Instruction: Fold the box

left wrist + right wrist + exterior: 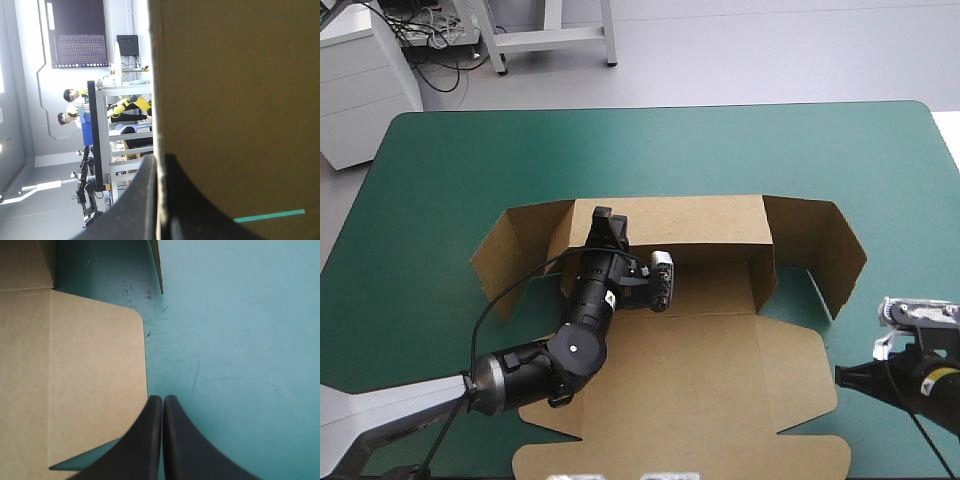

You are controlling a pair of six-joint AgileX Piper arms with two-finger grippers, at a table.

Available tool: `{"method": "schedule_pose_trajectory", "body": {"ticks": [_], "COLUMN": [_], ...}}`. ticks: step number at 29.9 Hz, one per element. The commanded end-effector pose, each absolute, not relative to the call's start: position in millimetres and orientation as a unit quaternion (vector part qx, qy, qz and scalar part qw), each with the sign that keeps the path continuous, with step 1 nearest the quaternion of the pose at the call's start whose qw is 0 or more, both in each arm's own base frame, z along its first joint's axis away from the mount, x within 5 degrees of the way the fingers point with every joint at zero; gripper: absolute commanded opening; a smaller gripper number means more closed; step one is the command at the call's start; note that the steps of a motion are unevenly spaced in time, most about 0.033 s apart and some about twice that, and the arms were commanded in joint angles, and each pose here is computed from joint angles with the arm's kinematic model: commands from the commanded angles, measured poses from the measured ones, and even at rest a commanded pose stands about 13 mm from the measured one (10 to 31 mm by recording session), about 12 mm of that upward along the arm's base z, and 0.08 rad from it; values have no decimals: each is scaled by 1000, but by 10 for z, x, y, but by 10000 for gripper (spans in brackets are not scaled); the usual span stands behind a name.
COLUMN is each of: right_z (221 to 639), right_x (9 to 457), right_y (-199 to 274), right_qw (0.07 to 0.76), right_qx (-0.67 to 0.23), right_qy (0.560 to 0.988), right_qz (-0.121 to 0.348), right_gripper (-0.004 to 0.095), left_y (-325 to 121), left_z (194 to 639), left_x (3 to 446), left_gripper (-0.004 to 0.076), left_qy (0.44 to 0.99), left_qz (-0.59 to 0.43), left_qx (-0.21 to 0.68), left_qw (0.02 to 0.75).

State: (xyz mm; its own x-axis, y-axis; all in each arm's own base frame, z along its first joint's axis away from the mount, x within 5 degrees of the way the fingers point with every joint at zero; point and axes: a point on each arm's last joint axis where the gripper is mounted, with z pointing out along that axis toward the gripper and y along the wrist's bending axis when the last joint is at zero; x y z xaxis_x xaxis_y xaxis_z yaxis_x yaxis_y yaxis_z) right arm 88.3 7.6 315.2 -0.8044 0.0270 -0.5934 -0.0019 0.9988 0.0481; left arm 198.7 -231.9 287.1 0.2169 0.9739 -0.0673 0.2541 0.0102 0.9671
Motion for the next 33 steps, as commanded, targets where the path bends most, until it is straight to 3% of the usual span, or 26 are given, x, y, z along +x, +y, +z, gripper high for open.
{"method": "schedule_pose_trajectory", "body": {"ticks": [1, 12, 18, 24, 33], "right_z": [3440, 4323, 4648, 4663, 4184], "right_x": [1149, 2080, 2661, 3221, 3722], "right_y": [87, 224, 301, 400, 513], "right_qw": [361, 396, 377, 372, 308], "right_qx": [9, -29, -53, -65, -66], "right_qy": [932, 917, 924, 925, 946], "right_qz": [21, 30, 27, 45, 76], "right_gripper": [-6, -6, -6, -6, -6], "left_y": [-2283, -2281, -2281, -2282, -2281], "left_z": [3062, 3056, 3056, 3055, 3056], "left_x": [1952, 1952, 1952, 1951, 1952], "left_gripper": [-32, -32, -32, -32, -32], "left_qy": [497, 498, 498, 498, 498], "left_qz": [378, 377, 377, 376, 377], "left_qx": [579, 579, 579, 580, 579], "left_qw": [525, 524, 524, 524, 524]}}
